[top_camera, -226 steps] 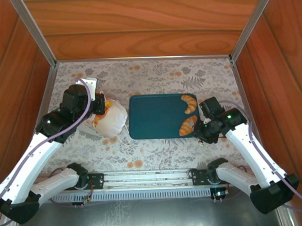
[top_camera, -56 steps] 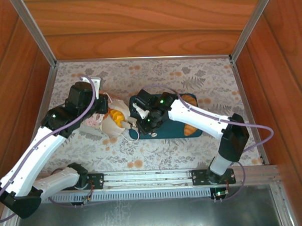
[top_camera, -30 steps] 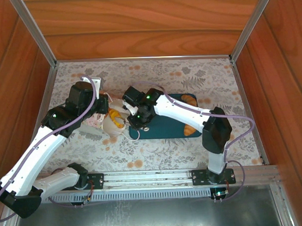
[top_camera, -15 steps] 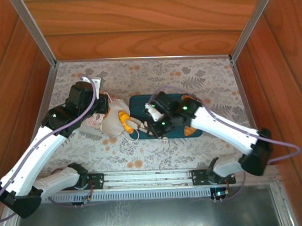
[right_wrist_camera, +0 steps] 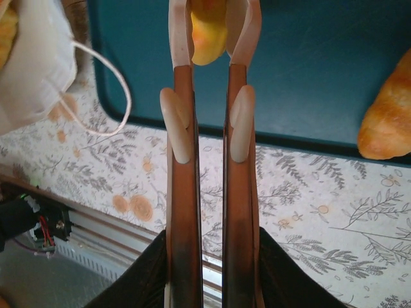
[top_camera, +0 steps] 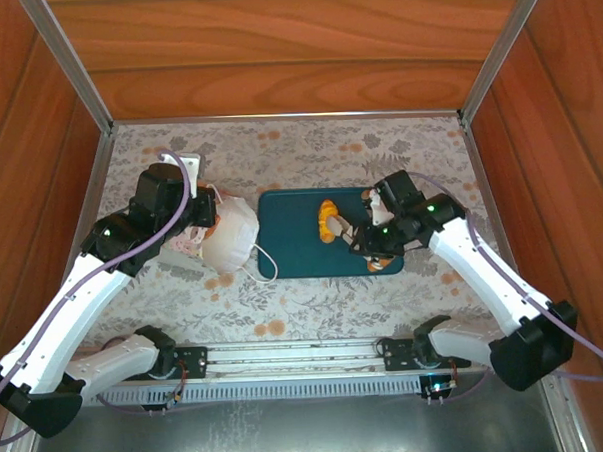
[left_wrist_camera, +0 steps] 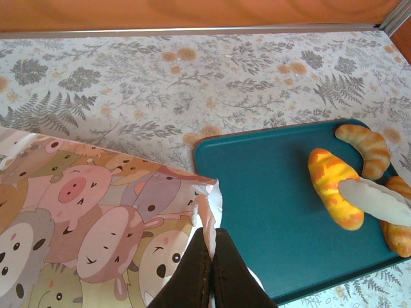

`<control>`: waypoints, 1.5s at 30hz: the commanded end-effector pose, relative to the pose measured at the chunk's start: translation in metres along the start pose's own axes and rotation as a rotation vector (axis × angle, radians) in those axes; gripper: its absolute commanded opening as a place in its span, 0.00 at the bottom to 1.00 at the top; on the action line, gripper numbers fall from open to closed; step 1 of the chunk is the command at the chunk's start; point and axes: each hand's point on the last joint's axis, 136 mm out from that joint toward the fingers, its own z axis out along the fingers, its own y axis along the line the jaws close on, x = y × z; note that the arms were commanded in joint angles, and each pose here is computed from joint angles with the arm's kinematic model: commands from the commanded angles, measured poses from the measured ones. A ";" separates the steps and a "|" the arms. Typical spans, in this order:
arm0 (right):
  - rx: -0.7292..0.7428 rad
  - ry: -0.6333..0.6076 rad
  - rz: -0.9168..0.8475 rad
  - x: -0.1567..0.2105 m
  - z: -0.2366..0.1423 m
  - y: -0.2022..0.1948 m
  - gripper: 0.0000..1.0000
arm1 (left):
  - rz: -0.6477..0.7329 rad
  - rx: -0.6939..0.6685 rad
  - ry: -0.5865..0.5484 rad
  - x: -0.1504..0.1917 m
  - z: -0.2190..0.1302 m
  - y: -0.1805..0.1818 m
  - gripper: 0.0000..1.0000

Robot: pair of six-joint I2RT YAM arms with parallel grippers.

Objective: Take the fake bread out of the paper bag

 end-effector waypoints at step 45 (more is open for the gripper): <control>0.528 0.124 -0.251 -0.041 -0.016 -0.021 0.47 | -0.004 0.013 -0.062 -0.015 -0.007 -0.002 0.00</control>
